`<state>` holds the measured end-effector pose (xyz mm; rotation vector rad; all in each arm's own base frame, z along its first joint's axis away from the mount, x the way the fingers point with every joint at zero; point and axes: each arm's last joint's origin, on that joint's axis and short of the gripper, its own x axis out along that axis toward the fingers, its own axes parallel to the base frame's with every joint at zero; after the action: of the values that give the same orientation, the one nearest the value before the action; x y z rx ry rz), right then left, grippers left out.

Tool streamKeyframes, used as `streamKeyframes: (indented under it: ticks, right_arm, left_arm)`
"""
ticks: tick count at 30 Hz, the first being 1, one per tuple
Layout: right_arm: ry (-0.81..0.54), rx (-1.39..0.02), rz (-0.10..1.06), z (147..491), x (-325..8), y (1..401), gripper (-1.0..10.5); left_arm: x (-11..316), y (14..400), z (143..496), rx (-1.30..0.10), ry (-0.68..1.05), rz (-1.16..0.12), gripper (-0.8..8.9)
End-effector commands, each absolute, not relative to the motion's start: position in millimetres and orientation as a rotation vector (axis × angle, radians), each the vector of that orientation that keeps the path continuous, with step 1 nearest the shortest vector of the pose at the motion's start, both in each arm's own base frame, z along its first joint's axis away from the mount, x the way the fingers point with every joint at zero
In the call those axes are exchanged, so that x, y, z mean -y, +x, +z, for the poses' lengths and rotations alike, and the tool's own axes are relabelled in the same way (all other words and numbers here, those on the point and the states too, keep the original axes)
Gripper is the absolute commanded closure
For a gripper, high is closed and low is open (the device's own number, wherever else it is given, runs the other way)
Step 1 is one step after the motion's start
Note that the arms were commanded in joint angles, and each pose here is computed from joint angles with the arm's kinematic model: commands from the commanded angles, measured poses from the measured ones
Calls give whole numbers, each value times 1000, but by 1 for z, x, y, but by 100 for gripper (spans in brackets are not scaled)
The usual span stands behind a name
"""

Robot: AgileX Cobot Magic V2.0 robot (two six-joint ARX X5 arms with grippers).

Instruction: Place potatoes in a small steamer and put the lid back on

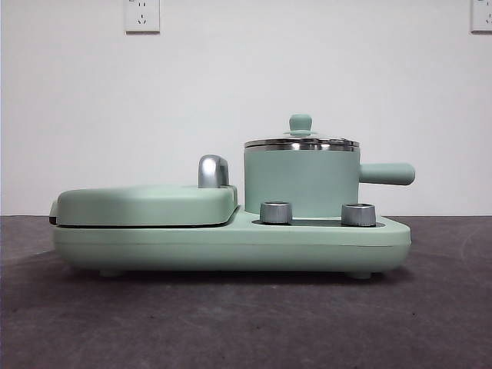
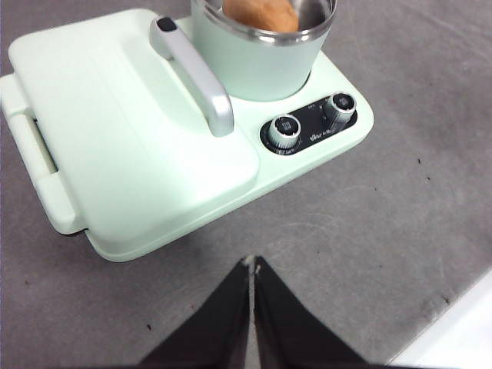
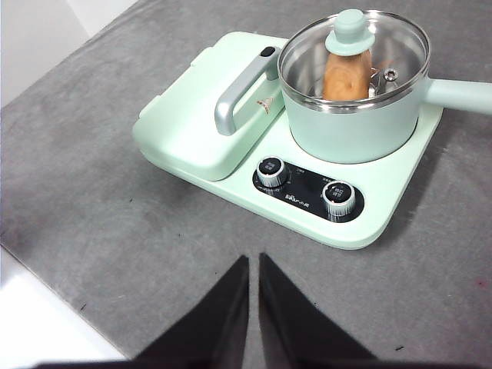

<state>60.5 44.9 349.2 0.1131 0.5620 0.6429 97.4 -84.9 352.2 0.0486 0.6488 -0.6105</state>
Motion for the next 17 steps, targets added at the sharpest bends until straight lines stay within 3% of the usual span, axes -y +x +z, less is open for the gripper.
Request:
streamKeyframes:
  ticks: [1, 6, 11, 17]
  right_arm:
    - [110, -544, 654, 352, -45, 60, 928]
    - [110, -543, 654, 352, -45, 60, 928]
    - [110, -544, 654, 352, -45, 60, 928]
    - [110, -544, 653, 352, -45, 60, 928]
  left_arm:
    - [84, 100, 353, -638, 33, -594, 808]
    - [69, 107, 333, -469, 101, -539, 808]
    - [42, 104, 272, -296, 20, -361, 808]
    - [19, 95, 205, -260, -10, -177, 808]
